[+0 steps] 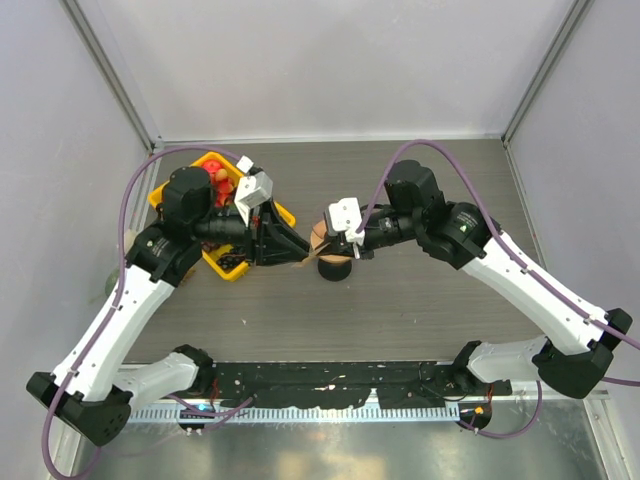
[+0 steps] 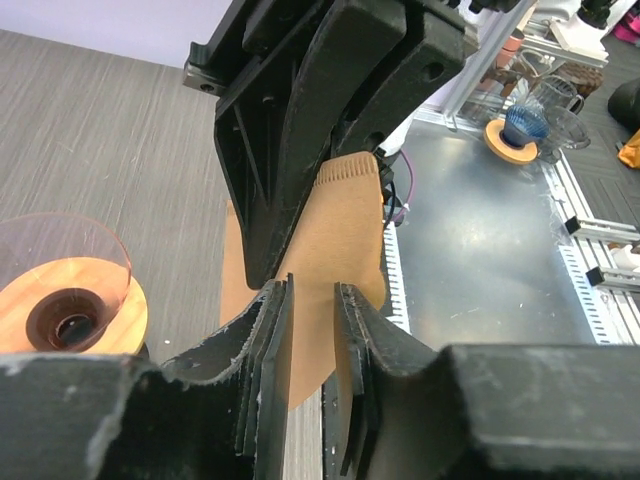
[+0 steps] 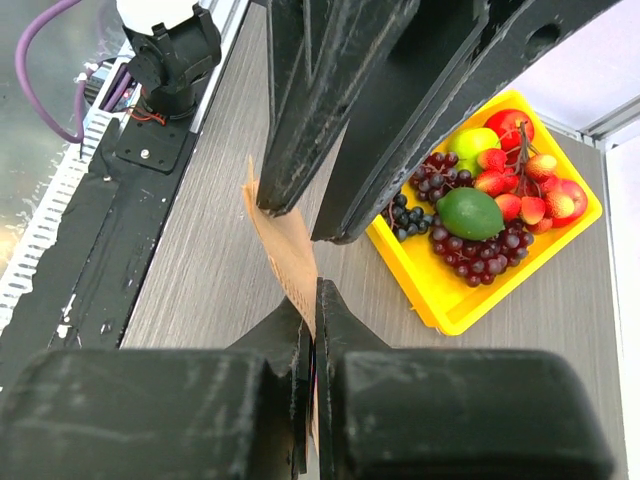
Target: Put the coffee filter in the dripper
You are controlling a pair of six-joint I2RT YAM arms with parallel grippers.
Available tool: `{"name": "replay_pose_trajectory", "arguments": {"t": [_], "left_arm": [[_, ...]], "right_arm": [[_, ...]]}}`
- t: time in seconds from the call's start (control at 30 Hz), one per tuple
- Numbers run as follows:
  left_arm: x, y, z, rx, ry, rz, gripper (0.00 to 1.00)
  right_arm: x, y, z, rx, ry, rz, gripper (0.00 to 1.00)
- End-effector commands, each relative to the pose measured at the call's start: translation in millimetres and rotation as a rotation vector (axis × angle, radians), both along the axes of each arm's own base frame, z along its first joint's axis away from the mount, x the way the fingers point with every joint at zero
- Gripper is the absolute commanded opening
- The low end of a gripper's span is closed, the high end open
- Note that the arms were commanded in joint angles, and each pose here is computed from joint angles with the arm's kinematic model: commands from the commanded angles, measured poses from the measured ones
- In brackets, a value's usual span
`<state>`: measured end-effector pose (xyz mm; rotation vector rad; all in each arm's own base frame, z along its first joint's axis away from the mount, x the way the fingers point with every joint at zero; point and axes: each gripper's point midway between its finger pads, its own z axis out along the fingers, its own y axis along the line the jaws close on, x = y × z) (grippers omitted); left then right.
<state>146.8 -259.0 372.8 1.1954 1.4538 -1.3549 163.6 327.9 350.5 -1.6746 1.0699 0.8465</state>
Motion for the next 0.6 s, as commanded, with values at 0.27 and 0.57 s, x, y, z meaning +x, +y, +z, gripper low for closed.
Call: {"name": "replay_pose_trajectory", "arguments": {"t": [0.27, 0.57], "left_arm": [[-9.5, 24.2, 14.0, -0.017, -0.078, -0.013, 0.47], [-5.9, 24.1, 17.3, -0.005, -0.090, 0.023, 0.51]], "right_arm": [[-15.4, -7.4, 4.9, 0.029, 0.002, 0.029, 0.05], [-18.3, -5.5, 5.2, 0.033, 0.004, 0.052, 0.05]]}}
